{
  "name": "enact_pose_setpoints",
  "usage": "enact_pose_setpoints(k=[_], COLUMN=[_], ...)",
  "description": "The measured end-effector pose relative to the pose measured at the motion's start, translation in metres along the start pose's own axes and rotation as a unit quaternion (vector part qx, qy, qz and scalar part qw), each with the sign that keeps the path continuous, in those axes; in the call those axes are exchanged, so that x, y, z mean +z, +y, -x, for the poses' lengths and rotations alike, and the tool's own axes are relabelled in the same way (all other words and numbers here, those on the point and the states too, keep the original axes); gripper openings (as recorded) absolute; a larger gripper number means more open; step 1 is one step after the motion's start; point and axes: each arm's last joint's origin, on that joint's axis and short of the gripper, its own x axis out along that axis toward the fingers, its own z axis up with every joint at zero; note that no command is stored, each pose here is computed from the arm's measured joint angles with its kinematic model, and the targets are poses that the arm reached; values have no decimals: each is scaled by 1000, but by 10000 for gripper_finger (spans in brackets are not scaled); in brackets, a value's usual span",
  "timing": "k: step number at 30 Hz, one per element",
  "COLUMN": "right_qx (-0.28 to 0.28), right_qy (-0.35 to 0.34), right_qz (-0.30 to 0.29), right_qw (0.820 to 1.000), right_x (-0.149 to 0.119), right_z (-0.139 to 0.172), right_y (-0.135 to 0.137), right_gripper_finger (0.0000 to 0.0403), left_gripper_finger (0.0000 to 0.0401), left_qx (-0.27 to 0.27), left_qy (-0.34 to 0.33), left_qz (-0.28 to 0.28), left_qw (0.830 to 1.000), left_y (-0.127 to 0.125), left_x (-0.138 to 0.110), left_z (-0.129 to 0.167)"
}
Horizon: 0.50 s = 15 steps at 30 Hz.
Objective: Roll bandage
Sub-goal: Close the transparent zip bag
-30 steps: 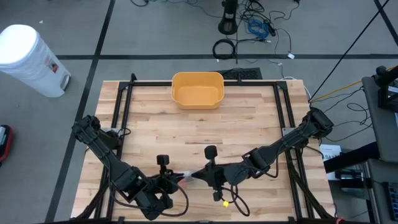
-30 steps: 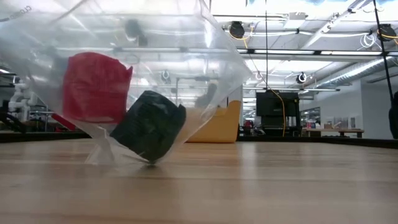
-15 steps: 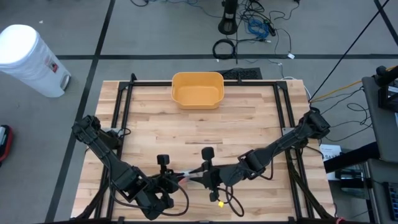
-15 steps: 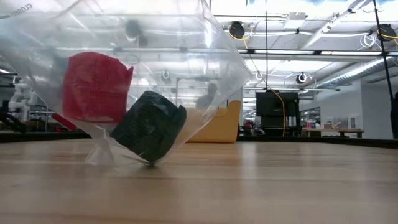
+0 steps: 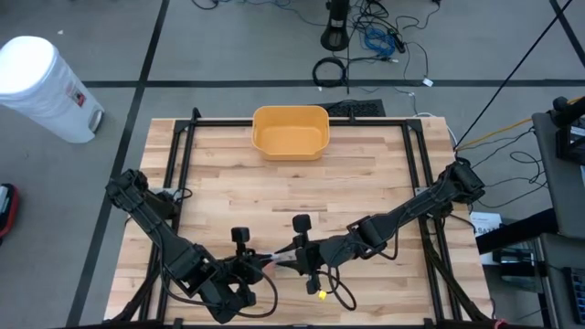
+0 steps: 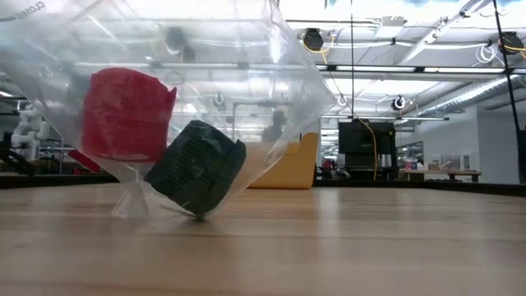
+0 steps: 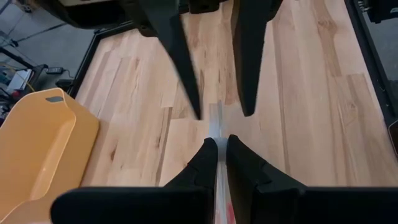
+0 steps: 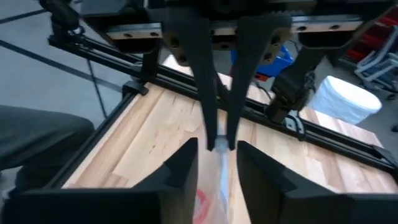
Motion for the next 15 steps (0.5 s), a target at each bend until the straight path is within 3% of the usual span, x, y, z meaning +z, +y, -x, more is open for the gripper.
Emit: enact_pose_setpoints(k=[6,15], right_qx=[9,9], right_qy=[-4,-5], right_qz=[4,9], right_qw=[1000,1000], right_x=[-4,-6], right_z=[-7,-11], right_y=[1,-3], right_gripper_finger=[45,3], left_gripper_finger=[22,22], left_qx=[2,2], left_qy=[-1,0], left_qz=[2,1], left_qw=[1000,1000], left_y=[1,1], left_x=[1,0], left_z=[-1,-1])
